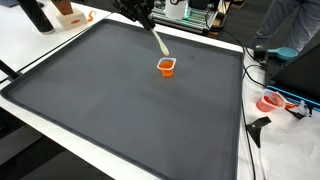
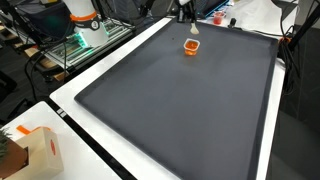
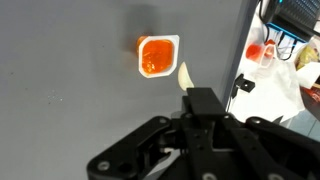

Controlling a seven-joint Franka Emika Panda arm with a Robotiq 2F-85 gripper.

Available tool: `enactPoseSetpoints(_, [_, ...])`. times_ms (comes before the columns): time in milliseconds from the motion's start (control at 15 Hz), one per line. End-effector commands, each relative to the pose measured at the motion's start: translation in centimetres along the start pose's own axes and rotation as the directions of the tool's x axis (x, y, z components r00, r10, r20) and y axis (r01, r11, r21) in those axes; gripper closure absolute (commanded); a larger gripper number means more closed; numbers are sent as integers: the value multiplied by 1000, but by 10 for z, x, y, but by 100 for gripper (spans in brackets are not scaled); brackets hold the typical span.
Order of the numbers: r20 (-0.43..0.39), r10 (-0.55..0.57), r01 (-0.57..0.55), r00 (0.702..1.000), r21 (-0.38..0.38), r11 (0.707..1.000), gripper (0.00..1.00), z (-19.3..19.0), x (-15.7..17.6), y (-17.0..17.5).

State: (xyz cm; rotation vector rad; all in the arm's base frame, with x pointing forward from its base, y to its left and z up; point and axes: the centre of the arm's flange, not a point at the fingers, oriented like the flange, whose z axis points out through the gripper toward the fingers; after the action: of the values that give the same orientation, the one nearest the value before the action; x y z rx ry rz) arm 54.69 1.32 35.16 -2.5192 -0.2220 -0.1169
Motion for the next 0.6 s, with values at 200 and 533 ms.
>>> enactPoseSetpoints(200, [31,5,5,1000,-297,955,97,9,3,-76])
enactPoseSetpoints(533, [49,-27,47,998,-471,881,97,28,3,-111])
